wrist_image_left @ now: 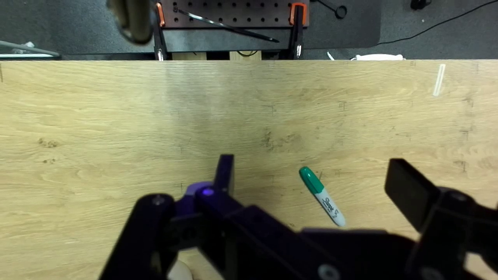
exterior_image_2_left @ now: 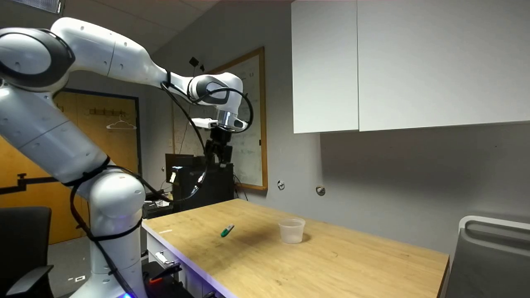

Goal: Put the marker in the bowl

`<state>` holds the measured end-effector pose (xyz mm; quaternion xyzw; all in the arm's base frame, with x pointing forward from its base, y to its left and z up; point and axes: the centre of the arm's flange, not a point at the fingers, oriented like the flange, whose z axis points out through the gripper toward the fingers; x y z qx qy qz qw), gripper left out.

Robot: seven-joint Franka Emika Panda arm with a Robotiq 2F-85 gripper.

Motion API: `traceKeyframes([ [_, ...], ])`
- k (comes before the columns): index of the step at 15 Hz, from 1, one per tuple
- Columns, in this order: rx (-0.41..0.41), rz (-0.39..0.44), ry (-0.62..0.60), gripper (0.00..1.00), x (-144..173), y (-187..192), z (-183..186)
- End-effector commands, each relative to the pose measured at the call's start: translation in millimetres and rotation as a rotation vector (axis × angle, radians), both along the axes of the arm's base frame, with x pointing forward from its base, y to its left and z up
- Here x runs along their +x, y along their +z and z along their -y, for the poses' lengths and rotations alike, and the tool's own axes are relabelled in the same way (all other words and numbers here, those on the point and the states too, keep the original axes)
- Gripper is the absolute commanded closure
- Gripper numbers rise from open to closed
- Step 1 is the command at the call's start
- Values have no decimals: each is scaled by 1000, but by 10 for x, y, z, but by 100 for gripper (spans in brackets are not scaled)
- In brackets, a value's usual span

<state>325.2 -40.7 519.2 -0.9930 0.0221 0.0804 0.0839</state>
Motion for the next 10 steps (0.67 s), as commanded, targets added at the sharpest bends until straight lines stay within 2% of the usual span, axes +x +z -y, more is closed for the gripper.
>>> traceKeyframes([
  [1,-12,-3,1,0,35,2,-21],
  [10,-71,31,110,0,285,-145,-402],
])
